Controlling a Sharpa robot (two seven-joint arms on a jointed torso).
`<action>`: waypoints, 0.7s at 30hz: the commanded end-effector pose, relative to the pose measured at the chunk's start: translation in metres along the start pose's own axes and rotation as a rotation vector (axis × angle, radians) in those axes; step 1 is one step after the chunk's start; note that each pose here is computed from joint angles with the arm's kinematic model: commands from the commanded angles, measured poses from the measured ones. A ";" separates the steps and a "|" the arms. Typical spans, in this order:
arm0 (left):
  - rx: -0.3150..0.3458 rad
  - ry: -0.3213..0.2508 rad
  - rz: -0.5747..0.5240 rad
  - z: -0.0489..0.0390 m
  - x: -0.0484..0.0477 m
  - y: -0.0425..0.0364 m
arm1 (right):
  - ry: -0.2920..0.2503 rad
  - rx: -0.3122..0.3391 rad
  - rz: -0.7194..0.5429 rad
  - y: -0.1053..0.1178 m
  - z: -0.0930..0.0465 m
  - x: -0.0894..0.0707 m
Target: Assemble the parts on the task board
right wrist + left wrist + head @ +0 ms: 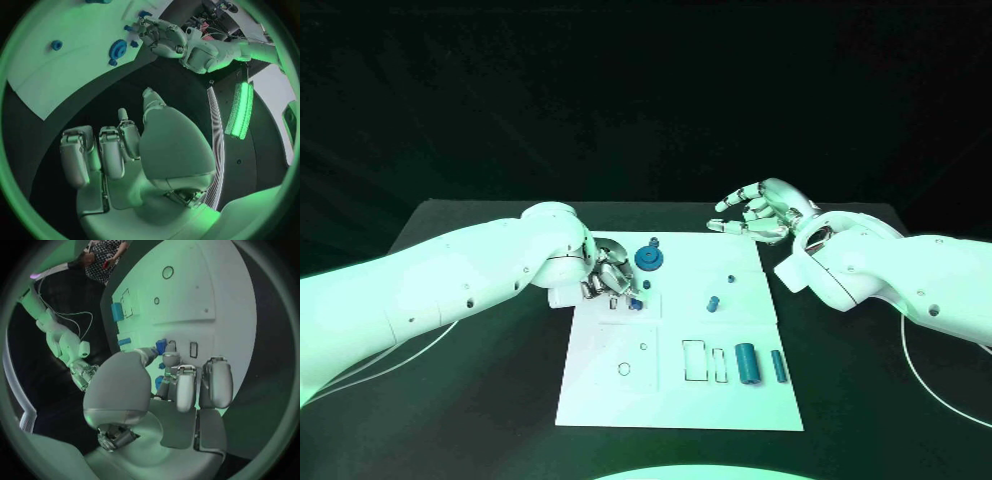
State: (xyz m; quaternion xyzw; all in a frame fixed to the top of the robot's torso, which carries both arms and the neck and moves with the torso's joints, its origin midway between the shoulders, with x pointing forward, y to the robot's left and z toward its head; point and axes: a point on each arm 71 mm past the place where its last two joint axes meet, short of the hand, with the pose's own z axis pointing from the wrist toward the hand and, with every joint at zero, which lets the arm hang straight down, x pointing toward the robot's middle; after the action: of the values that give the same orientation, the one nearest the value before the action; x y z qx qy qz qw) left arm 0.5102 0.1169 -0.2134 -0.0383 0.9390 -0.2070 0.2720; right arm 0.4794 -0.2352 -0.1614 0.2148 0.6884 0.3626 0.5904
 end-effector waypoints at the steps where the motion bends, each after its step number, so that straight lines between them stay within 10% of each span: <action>1: 0.018 -0.002 -0.044 -0.0019 0.0002 -0.0011 | 0.015 -0.005 -0.002 0.000 0.000 0.001; 21: 0.034 -0.190 -0.025 -0.0196 0.0004 0.0096 | 0.013 -0.005 -0.007 -0.002 -0.001 -0.001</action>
State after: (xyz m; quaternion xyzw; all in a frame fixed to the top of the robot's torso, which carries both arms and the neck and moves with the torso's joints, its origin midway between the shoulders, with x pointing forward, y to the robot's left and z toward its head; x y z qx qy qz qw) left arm 0.4977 0.1338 -0.2058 -0.0752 0.9176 -0.2249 0.3190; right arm 0.4795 -0.2388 -0.1618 0.2166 0.6892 0.3598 0.5905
